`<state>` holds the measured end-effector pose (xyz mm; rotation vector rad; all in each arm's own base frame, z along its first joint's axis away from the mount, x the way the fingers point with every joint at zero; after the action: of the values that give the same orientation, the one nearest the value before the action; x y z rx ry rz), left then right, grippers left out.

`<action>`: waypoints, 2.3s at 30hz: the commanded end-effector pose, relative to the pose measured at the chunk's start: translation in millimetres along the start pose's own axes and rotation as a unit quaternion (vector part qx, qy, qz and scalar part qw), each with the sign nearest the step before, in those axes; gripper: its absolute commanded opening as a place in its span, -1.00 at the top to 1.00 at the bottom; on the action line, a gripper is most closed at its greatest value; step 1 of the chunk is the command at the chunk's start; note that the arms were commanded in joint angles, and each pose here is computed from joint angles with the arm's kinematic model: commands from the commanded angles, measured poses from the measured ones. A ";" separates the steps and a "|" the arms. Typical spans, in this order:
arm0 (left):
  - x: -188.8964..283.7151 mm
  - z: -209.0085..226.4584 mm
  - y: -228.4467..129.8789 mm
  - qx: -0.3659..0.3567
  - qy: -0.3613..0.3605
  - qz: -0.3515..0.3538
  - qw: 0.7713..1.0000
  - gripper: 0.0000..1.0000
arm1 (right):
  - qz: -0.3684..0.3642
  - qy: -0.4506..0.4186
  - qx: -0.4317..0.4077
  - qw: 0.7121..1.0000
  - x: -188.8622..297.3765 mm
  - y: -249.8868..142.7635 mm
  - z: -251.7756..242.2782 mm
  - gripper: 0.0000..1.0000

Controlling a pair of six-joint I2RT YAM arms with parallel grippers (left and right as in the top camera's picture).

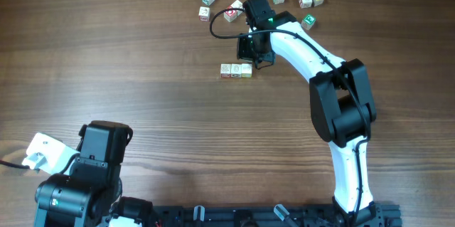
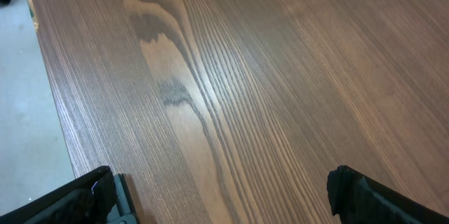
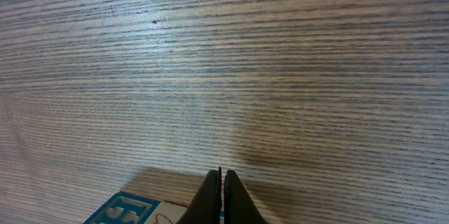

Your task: Form a horizontal line

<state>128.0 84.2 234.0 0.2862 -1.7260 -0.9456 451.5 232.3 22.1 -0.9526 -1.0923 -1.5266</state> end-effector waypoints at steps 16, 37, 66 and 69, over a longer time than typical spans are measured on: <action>-0.4 2.1 1.1 0.013 0.004 -0.003 1.000 -1.00 | 0.031 0.009 0.009 0.999 -11.8 -13.3 0.3 0.91; -0.4 2.1 1.2 0.013 0.004 -0.003 1.000 -1.00 | 0.036 0.009 0.013 0.999 -11.7 -15.8 -0.1 0.91; -0.4 2.1 1.2 0.013 0.004 -0.003 1.000 -1.00 | 0.039 0.015 0.020 0.999 -11.5 -16.9 1.7 0.91; -0.4 2.1 1.2 0.013 0.004 -0.003 1.000 -1.00 | 0.039 0.015 0.019 0.999 -11.5 -16.9 1.7 0.91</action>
<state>128.0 84.2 234.0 0.2862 -1.7260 -0.9456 443.4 236.5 21.8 -0.9310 -1.0609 -1.4868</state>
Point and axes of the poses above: each gripper's point midway between its finger pads, its own x axis back along the fingers, its own z axis along the line the jaws close on, y = z × x, the point moved 1 cm from there along x, back along the fingers, and after that the axes turned 2 degrees about -x, right-handed, at the moved point
